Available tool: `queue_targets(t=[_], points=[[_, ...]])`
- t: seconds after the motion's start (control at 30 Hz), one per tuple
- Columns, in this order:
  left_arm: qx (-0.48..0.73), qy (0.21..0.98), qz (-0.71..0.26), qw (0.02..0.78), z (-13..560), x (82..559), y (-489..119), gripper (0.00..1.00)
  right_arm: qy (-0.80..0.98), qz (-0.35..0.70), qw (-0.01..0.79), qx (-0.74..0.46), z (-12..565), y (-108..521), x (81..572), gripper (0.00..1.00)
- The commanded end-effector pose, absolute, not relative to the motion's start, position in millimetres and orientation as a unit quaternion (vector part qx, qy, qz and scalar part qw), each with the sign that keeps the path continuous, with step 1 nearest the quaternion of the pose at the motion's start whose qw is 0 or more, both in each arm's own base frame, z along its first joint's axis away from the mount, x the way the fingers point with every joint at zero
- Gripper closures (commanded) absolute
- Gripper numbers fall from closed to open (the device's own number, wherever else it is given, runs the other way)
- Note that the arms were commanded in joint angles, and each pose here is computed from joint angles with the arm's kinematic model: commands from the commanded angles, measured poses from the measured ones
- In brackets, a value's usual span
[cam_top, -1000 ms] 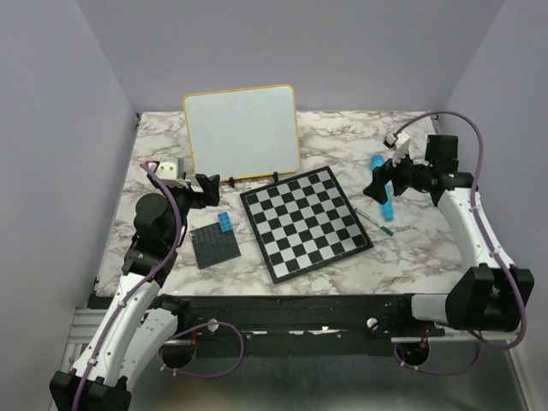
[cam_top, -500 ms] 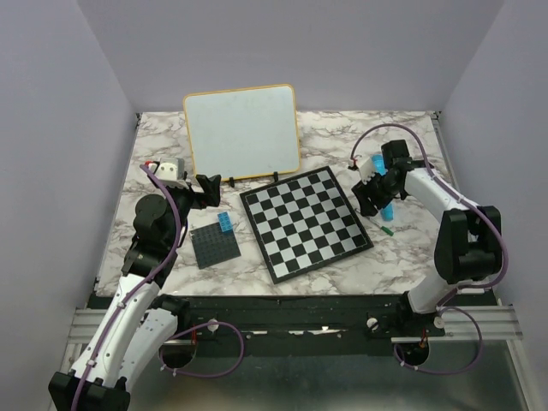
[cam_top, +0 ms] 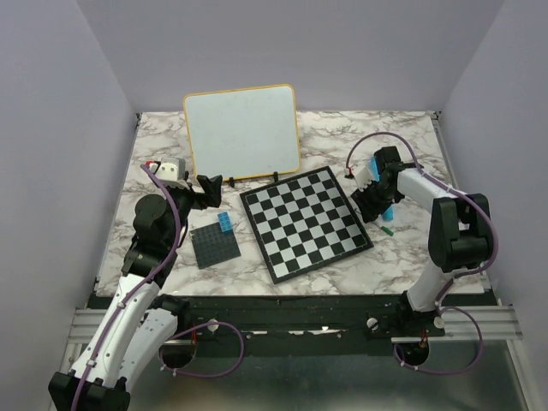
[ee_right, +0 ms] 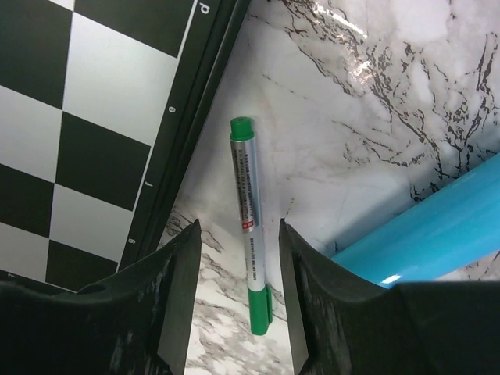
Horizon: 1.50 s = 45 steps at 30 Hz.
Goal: Write a sentence on the whiteboard
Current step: Pick up the whiteboard marker from the center of the board, then pass from the right arm to the left
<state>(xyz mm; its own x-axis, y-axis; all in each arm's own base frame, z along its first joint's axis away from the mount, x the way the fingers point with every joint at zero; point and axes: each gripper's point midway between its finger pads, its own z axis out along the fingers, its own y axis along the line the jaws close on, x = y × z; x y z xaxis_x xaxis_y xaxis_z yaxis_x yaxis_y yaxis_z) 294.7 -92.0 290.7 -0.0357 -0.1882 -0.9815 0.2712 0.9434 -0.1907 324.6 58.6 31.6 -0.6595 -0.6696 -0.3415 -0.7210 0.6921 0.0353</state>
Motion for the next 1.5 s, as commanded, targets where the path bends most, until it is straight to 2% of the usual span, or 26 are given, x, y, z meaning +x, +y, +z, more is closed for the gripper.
queue_targets(t=[0.0, 0.5, 0.7, 0.87, 0.97, 1.17, 1.3, 1.4, 1.47], points=[[0.039, 0.676, -0.186, 0.712, 316.0, 289.8, -98.4, 0.01, 0.913, 0.062, 0.139, -0.379, 20.6, 53.4, 325.1, 0.49], [0.04, 0.676, -0.189, 0.712, 316.1, 289.1, -99.4, 0.01, 0.923, 0.043, 0.107, -0.368, 5.5, 51.2, 321.7, 0.62], [0.041, 0.676, -0.189, 0.711, 315.6, 289.1, -100.2, 0.01, 0.926, 0.038, 0.102, -0.361, 5.5, 49.8, 322.3, 0.74], [0.044, 0.675, -0.194, 0.711, 316.8, 288.4, -102.0, 0.01, 0.93, 0.023, 0.1, -0.352, 5.0, 44.4, 324.6, 0.9], [0.069, 0.669, -0.218, 0.707, 320.0, 283.5, -113.7, 0.01, 0.93, 0.019, 0.125, -0.346, 17.5, 46.0, 333.1, 0.95], [0.125, 0.65, -0.31, 0.682, 324.2, 270.5, -150.9, 0.01, 0.915, 0.057, 0.224, -0.331, 74.3, 63.0, 348.4, 0.96], [0.17, 0.647, -0.391, 0.632, 321.5, 259.0, -184.2, 0.01, 0.895, 0.1, 0.291, -0.323, 119.7, 80.0, 352.2, 0.97], [0.169, 0.661, -0.453, 0.573, 319.3, 258.4, -208.1, 0.01, 0.866, 0.176, 0.336, -0.327, 154.9, 109.4, 343.3, 0.97], [0.175, 0.676, -0.485, 0.527, 310.7, 258.8, -230.8, 0.01, 0.836, 0.266, 0.352, -0.326, 176.4, 138.8, 329.5, 0.97]])
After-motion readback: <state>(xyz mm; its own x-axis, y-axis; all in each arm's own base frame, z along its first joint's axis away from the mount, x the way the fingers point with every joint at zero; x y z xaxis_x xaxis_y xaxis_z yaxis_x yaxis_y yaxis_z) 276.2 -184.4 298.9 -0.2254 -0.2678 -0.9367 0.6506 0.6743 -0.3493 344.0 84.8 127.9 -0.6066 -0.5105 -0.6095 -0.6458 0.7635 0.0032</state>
